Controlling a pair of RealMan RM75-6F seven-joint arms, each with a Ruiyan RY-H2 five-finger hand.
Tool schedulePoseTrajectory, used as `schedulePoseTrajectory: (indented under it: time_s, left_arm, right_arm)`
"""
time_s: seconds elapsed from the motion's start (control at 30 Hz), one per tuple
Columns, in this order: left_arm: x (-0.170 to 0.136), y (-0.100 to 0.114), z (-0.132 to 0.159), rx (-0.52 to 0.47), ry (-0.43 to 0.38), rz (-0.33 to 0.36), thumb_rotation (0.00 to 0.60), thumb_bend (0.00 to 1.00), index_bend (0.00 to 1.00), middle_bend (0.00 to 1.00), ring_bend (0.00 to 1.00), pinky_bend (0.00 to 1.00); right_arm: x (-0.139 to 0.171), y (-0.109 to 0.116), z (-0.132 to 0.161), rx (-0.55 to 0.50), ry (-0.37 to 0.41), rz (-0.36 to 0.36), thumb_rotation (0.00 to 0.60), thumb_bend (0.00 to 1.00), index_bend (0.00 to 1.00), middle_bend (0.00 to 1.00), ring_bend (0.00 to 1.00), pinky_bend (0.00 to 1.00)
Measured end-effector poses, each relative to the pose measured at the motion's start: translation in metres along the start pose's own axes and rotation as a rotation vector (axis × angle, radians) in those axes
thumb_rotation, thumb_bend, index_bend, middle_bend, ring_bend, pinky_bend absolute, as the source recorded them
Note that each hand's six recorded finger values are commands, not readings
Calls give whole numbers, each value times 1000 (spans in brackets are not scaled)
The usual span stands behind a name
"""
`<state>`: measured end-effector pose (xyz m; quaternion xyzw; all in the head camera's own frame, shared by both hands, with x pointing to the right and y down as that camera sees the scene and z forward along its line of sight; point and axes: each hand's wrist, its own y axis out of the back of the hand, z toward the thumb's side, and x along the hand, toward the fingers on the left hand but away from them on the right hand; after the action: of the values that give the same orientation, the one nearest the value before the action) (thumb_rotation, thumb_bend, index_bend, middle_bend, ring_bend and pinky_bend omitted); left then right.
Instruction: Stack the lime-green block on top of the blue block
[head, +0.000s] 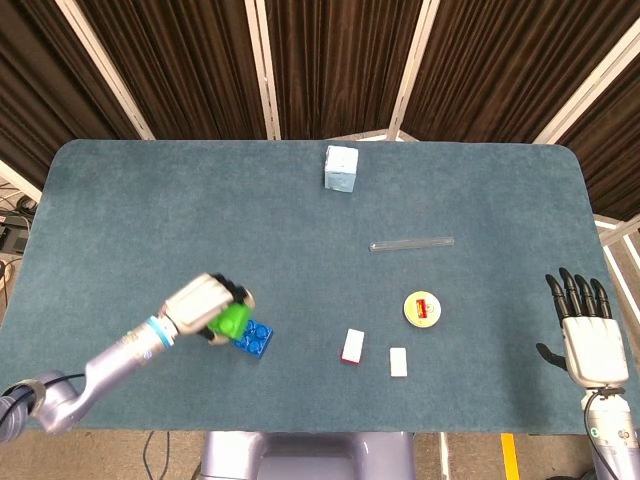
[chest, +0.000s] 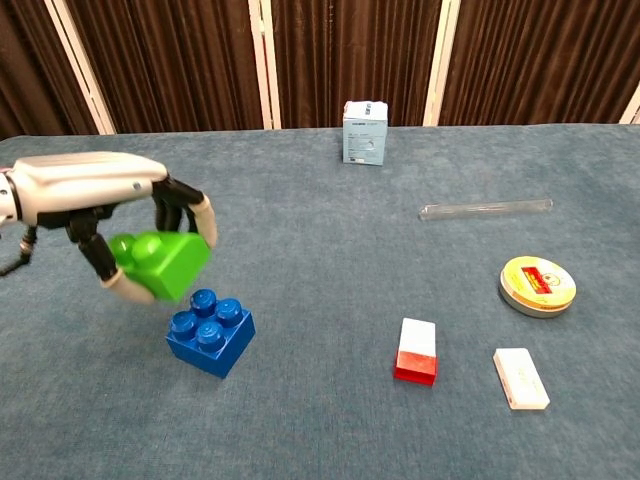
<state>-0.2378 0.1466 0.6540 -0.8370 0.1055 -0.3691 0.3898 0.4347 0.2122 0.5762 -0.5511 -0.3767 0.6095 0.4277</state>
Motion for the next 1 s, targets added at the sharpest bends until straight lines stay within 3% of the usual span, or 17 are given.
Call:
schedulePoseTrajectory:
  time_s: [0.2, 0.4, 0.57, 1.0]
  left_arm:
    - [9, -4, 29, 48, -87, -52, 600, 195, 515, 499, 447, 386]
    - [20, -8, 45, 115, -114, -75, 600, 196, 516, 497, 442, 338]
    - [28, -13, 48, 149, -97, -86, 600, 197, 515, 496, 442, 331]
    - [38, -17, 40, 131, -49, -94, 600, 199, 515, 497, 442, 331]
  right_arm:
    - [0, 0, -2, 1, -8, 2, 600, 0, 11, 0, 0, 0]
    - [1, 1, -5, -3, -17, 5, 600, 0, 11, 0, 0, 0]
    - [1, 3, -8, -11, -22, -1, 600, 0, 11, 0, 0, 0]
    - [2, 5, -8, -11, -24, -5, 600, 0, 11, 0, 0, 0]
